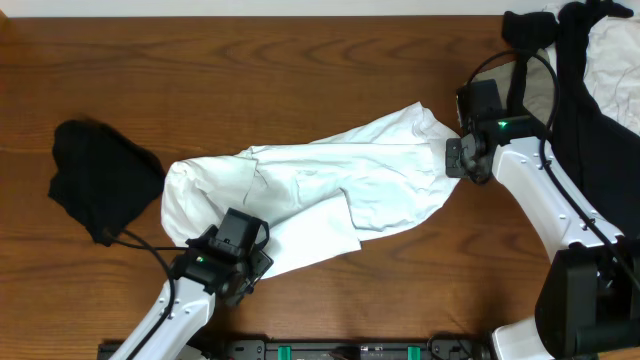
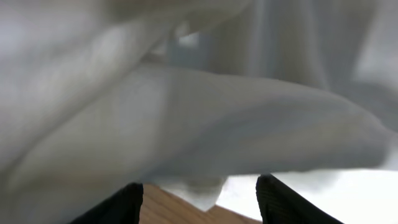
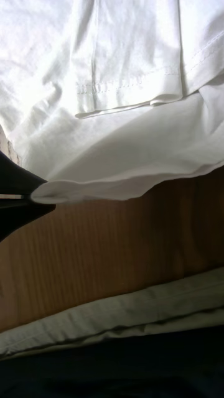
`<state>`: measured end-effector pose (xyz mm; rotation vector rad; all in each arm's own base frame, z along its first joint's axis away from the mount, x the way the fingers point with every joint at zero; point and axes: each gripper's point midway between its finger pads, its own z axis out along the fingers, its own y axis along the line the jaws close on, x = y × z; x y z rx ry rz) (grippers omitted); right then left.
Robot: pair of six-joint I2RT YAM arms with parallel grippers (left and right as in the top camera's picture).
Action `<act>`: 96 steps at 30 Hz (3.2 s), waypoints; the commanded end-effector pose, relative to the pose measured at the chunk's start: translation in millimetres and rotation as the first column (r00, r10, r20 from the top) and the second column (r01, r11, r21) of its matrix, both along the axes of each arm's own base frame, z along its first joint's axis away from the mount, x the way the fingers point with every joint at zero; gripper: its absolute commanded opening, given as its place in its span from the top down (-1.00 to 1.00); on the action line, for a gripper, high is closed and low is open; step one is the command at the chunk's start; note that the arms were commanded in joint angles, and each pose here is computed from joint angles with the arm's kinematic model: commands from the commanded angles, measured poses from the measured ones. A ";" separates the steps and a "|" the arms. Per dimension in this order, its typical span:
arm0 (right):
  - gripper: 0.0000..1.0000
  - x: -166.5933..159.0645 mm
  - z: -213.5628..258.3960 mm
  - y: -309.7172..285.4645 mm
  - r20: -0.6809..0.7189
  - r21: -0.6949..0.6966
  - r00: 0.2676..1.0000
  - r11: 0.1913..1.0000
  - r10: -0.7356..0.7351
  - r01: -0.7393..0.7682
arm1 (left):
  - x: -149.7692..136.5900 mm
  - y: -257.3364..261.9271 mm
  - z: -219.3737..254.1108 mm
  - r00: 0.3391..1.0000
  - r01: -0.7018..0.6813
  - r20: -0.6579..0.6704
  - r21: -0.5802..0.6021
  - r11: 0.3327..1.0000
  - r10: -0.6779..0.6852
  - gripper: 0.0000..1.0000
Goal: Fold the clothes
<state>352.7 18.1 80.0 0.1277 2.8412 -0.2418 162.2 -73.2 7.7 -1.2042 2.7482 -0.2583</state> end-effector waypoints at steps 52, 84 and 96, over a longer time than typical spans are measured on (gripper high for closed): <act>0.98 -50.4 170.4 -45.9 0.455 0.148 0.872 0.981 -0.180 0.125 | 70.9 -6.6 278.9 0.650 0.318 0.675 0.174 0.932 -0.348 0.88; 0.98 -122.2 295.4 -66.2 0.655 0.147 0.721 0.974 -0.225 0.171 | -8.1 50.3 473.1 0.314 0.096 0.899 0.291 0.952 -0.306 0.88; 0.98 -115.3 324.7 -83.8 0.567 0.144 0.771 0.957 -0.289 0.253 | -13.0 69.9 478.6 0.331 -0.004 0.892 0.326 0.945 -0.307 0.88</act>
